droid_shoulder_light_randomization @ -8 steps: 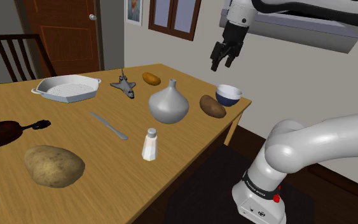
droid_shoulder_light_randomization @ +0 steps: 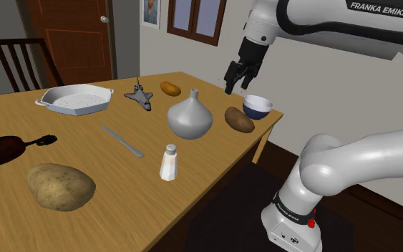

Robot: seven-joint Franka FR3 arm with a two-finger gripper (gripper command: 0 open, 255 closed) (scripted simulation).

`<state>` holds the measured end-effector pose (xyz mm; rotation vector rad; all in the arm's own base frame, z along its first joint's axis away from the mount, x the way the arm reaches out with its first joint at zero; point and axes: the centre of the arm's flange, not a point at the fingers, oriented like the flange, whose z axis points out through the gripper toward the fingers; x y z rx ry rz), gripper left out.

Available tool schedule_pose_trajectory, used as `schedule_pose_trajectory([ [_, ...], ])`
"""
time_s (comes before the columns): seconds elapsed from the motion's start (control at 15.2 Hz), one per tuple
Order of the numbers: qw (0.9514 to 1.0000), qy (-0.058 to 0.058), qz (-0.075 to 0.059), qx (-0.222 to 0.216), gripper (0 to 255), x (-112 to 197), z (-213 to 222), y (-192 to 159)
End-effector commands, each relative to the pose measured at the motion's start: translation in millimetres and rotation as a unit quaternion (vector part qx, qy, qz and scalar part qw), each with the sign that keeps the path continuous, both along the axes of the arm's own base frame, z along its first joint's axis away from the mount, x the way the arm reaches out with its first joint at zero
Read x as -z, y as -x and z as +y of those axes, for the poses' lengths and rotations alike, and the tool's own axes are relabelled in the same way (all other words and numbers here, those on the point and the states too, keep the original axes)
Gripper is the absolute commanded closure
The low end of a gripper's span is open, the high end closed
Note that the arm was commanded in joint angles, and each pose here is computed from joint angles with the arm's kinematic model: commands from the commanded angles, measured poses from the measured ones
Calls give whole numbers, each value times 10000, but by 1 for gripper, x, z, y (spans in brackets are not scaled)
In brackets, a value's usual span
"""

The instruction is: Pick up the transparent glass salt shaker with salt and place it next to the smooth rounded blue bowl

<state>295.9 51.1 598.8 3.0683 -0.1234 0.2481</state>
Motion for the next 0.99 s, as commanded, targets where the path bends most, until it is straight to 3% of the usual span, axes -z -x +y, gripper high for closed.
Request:
schedule_pose_trajectory([
  [0.0, 9999, -86, -39, -81, 0, 15, 21, -2],
  [0.92, 9952, -649, -305, -661, 0, 100, 165, 10],
])
